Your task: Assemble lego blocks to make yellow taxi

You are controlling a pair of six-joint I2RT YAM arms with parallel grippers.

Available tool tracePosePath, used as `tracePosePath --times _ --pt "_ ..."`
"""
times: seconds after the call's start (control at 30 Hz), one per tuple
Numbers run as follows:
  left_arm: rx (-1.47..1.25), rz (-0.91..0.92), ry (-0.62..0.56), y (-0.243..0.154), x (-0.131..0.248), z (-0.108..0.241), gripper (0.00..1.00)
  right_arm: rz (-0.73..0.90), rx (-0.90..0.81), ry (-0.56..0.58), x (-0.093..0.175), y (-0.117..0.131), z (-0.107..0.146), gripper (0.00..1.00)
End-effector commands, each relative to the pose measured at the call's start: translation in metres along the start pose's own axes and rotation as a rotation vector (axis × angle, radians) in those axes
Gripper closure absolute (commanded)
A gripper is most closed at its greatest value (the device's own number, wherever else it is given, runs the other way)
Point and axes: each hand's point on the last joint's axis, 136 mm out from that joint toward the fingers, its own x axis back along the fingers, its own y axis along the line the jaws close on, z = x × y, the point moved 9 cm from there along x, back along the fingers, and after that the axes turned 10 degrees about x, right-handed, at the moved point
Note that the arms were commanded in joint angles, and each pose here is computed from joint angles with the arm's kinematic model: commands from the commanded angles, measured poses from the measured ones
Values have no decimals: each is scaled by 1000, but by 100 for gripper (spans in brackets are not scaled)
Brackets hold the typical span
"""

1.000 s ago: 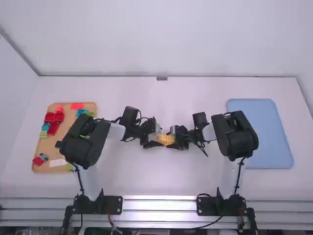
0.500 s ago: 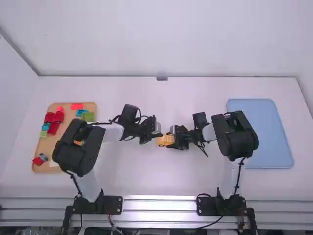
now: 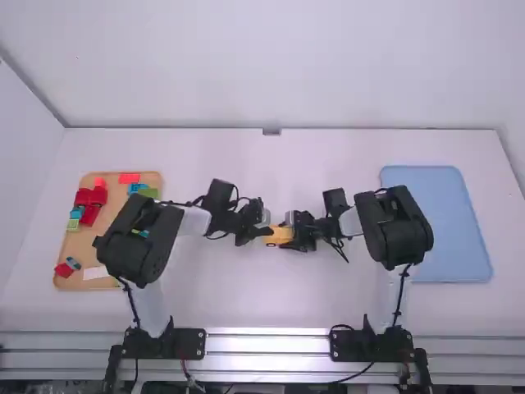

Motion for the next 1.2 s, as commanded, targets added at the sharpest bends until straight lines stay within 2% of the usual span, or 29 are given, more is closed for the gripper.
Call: tracePosePath --times 0.0,0.27,0.4,0.5,0.63,0.83,1.07,1.13,1.17 --pt "29 16 72 -8 -15 12 98 -20 7 4 -6 5 2 44" --pt "63 -12 138 -6 -19 26 98 -22 12 2 -7 5 1 44" --pt "93 -62 227 -2 -18 32 98 -14 12 3 -5 4 2 44" --pt "132 -89 347 -1 -16 35 98 -8 7 5 -3 3 3 44" --pt "98 -37 315 -1 -14 28 98 -8 7 4 -3 3 3 43" --pt "22 -24 217 11 -2 -12 98 -8 9 5 -3 3 3 43" --pt "-60 -139 139 24 41 -85 98 12 8 11 -3 -1 3 42" --pt "-86 -191 125 28 56 -98 98 21 -6 27 -3 -2 4 42" --pt "-100 -226 122 31 63 -103 98 25 -9 36 -3 -3 5 39"
